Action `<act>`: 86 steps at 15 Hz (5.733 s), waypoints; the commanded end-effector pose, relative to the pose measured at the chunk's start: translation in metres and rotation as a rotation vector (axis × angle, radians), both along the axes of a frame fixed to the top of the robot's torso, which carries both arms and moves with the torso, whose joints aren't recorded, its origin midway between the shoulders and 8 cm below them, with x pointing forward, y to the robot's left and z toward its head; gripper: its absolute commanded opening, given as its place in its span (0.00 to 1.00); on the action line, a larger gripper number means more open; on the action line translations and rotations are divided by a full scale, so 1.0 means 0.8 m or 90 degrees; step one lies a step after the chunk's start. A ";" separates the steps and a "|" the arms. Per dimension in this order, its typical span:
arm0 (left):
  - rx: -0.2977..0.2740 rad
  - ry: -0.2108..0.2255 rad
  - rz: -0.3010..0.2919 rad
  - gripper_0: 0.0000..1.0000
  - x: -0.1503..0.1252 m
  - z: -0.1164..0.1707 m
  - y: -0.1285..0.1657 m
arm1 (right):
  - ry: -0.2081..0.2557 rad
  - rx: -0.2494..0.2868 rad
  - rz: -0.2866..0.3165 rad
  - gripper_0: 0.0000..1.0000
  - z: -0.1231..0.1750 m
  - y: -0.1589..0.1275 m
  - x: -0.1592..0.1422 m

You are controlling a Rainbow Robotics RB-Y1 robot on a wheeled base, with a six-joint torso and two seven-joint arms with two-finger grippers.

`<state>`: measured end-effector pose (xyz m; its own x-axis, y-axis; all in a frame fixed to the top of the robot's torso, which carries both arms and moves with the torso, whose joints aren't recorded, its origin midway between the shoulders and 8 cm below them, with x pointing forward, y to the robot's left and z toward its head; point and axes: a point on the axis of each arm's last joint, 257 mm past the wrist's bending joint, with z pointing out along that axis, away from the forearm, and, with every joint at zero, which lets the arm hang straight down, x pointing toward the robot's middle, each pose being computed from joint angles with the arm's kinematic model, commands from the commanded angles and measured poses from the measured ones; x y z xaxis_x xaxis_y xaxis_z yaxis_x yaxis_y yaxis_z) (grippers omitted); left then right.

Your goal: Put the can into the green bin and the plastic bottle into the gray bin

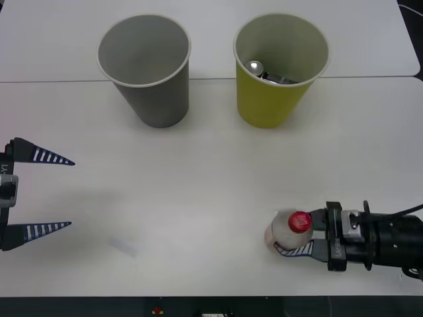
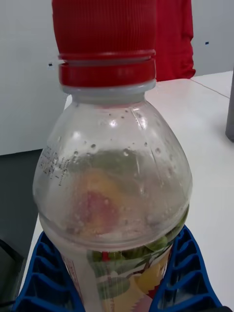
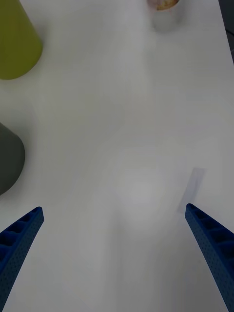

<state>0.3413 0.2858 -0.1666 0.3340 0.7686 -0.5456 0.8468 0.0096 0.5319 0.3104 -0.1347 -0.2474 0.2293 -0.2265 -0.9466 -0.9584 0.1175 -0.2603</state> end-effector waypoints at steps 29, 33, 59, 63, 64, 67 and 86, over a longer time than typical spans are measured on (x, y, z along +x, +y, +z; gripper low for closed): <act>0.000 0.000 0.000 1.00 0.000 0.000 0.000 | 0.155 -0.226 -0.170 0.00 0.297 0.084 0.065; 0.000 0.000 0.000 1.00 0.000 0.000 0.000 | 0.112 -0.232 -0.159 0.00 0.328 0.137 0.108; 0.000 0.000 0.000 1.00 0.000 0.000 0.000 | 0.091 -0.240 -0.313 0.62 0.375 0.374 0.339; 0.000 0.000 0.000 1.00 0.000 0.000 0.000 | 0.081 -0.234 -0.303 1.00 0.381 0.379 0.337; 0.000 0.000 0.000 1.00 0.000 0.000 0.000 | 0.078 -0.235 -0.294 1.00 0.382 0.381 0.333; 0.000 0.000 0.000 1.00 0.000 0.000 0.000 | 0.082 -0.249 -0.292 1.00 0.385 0.367 0.330; 0.000 0.000 0.000 1.00 0.000 0.000 0.000 | 0.005 -0.205 -0.136 1.00 0.335 0.067 0.141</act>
